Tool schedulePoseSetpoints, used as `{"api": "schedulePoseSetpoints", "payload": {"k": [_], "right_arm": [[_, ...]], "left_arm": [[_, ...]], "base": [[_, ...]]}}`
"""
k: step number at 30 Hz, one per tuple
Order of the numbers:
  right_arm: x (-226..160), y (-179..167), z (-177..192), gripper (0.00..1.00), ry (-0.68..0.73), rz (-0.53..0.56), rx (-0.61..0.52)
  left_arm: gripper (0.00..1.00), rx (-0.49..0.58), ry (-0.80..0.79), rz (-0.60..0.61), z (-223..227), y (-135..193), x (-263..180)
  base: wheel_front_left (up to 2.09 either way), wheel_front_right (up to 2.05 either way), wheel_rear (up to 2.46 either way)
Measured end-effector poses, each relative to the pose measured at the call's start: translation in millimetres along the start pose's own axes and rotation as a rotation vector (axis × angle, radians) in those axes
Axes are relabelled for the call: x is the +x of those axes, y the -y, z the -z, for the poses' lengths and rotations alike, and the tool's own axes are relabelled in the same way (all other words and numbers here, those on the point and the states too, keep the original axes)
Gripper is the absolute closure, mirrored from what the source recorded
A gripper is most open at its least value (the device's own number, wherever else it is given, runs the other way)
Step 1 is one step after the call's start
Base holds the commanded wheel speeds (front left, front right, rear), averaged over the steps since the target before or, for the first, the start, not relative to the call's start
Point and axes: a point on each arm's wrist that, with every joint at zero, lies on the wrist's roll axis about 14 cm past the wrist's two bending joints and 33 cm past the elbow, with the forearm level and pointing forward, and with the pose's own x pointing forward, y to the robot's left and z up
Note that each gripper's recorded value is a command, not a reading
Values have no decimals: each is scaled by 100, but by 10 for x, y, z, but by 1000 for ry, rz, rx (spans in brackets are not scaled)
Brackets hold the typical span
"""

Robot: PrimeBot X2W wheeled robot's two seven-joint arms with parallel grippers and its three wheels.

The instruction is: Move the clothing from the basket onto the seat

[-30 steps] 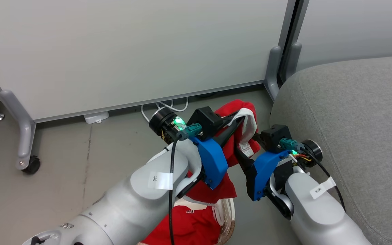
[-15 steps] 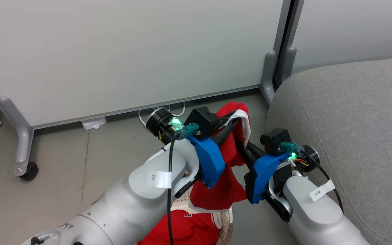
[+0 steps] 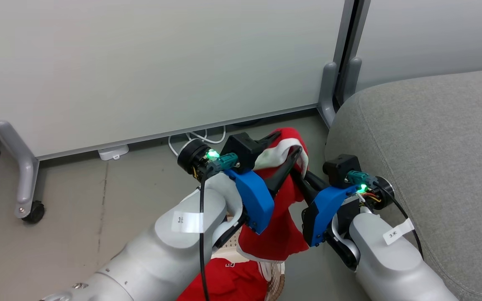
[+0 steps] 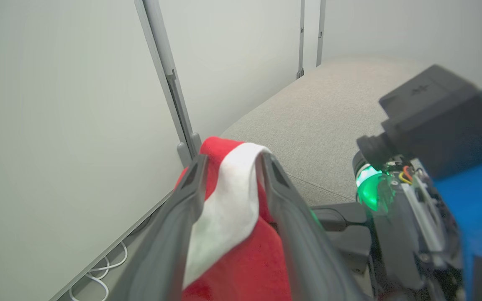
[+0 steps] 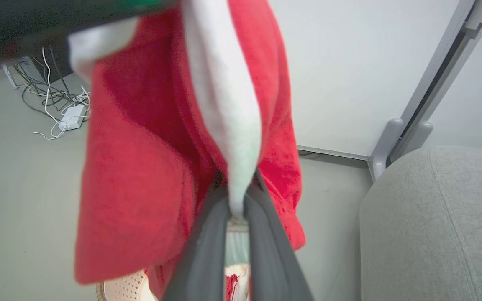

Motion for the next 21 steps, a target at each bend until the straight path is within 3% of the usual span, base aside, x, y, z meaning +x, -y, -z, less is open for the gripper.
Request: {"api": "schedulePoseSetpoints", "payload": {"k": [14,21], "right_arm": [[47,51,-43,100,25,14,19],[46,97,-43,100,30,26,28]], "left_arm": [[0,-202,22,-135,425,-164,-422],[0,-209,46,-219,574,-282,-733]], "base": [[0,0,0],[0,0,0]]}}
